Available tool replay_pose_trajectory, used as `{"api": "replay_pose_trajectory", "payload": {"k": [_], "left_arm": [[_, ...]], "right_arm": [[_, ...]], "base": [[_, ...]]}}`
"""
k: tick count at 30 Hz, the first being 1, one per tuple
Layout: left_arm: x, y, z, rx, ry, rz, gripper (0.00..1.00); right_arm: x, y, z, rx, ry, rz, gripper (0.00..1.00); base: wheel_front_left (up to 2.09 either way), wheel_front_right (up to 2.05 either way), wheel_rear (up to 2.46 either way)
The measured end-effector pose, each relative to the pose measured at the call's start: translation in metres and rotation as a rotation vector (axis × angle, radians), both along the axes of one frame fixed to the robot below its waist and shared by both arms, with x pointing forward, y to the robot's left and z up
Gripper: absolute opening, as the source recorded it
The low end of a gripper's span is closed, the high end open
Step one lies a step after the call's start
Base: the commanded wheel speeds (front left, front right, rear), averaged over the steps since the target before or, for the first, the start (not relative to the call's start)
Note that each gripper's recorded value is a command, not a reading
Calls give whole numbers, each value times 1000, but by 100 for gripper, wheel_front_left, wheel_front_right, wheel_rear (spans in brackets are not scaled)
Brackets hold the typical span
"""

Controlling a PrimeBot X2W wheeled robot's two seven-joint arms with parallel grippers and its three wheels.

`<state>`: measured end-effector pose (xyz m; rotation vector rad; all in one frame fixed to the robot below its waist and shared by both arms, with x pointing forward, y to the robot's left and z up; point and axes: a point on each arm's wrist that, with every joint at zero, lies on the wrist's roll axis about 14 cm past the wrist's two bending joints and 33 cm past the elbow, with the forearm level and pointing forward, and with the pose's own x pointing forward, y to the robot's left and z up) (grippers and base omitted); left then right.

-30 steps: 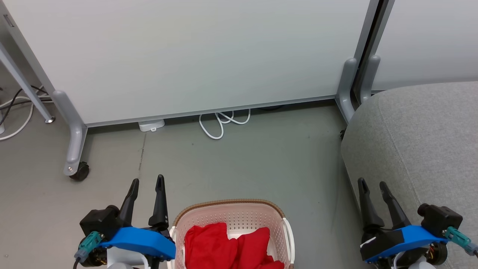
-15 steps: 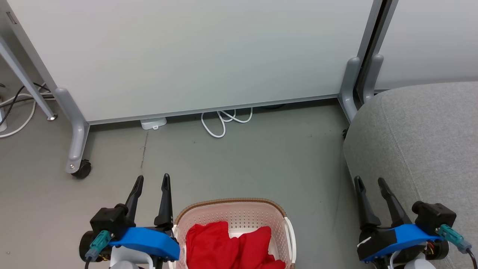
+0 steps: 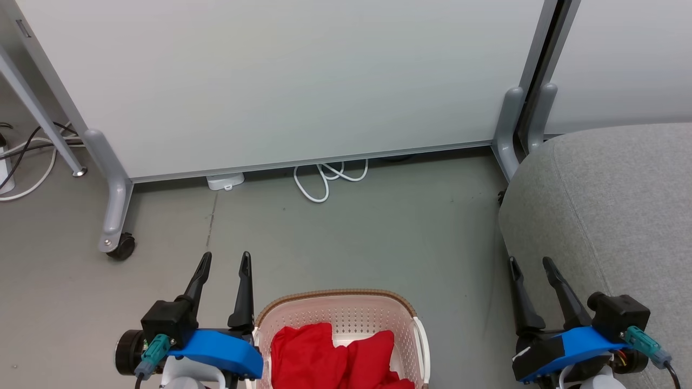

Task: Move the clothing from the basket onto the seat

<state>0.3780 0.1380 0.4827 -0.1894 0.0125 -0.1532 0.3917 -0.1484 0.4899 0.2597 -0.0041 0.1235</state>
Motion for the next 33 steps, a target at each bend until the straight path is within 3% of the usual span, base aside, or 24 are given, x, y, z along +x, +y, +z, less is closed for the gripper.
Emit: {"api": "replay_pose_trajectory", "payload": {"k": [19, 33], "left_arm": [[1, -2, -4, 0, 13, -5, 100], [21, -27, -77, 40, 223, -100, 100]], "right_arm": [[-1, 1, -2, 0, 5, 3, 100], [29, -4, -18, -8, 39, -5, 100]], "base": [[0, 0, 0], [0, 0, 0]]}}
